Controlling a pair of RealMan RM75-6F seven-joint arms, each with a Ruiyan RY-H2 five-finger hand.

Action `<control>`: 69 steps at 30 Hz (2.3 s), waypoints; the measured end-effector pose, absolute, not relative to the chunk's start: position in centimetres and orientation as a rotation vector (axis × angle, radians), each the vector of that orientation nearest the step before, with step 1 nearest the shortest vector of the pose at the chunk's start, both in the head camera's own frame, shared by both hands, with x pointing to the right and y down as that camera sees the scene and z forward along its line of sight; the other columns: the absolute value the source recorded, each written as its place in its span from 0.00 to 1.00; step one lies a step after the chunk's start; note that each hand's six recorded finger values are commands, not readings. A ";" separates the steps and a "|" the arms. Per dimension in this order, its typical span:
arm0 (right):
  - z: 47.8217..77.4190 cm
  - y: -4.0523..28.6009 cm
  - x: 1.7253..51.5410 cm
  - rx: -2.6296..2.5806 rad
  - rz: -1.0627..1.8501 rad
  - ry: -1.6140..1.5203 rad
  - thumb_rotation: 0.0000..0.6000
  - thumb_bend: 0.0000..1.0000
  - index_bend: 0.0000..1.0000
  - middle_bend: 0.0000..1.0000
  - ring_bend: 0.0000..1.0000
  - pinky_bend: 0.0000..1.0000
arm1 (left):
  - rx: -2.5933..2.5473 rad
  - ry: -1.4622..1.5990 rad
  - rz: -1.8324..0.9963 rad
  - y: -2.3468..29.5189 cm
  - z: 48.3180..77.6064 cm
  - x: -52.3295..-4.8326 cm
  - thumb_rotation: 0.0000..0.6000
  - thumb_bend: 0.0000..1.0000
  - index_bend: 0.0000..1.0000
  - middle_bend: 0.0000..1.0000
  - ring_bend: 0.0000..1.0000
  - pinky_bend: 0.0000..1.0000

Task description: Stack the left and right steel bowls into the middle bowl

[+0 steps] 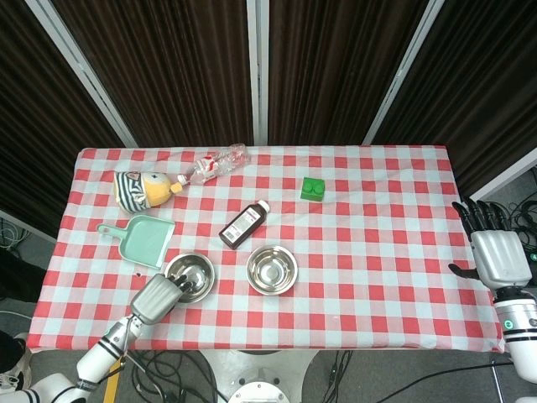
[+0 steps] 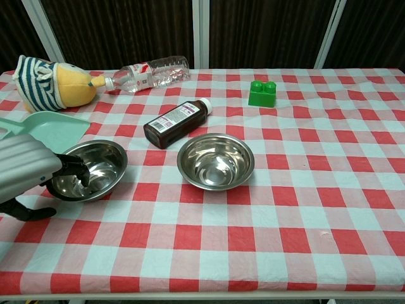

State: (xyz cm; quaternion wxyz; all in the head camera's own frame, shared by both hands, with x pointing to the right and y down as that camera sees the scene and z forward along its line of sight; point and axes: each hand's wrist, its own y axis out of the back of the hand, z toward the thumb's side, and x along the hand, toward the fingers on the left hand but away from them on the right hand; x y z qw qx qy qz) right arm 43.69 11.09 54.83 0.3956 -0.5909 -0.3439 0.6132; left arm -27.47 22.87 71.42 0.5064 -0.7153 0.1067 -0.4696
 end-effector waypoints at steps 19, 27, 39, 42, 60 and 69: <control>55.2 11.0 44.2 -1.507 1.570 -0.868 1.00 0.02 0.02 0.00 0.00 0.00 | -1.651 0.276 -1.013 22.2 72.4 -26.3 1.00 0.35 0.69 0.70 0.78 0.84; 55.2 11.0 44.3 -1.511 1.570 -0.870 1.00 0.02 0.02 0.00 0.00 0.00 | -1.626 0.278 -0.979 22.2 72.4 -26.3 1.00 0.37 0.71 0.72 0.81 0.86; 54.5 10.7 44.1 -1.514 1.548 -0.892 1.00 0.02 0.02 0.00 0.00 0.00 | -1.622 0.307 -0.920 20.8 71.7 -25.1 1.00 0.37 0.71 0.73 0.81 0.86; 53.7 10.4 44.3 -1.498 1.532 -0.917 1.00 0.02 0.02 0.00 0.00 0.00 | -1.625 0.315 -0.887 19.9 71.2 -23.8 1.00 0.38 0.71 0.73 0.82 0.87; 50.4 9.2 46.6 -1.422 1.478 -1.120 1.00 0.02 0.02 0.00 0.00 0.00 | -1.622 0.237 -0.612 17.2 69.0 -12.7 1.00 0.38 0.72 0.73 0.82 0.87; 49.9 9.1 47.4 -1.409 1.475 -1.157 1.00 0.03 0.02 0.00 0.00 0.00 | -1.617 0.205 -0.579 16.8 69.9 -10.4 1.00 0.38 0.72 0.73 0.82 0.87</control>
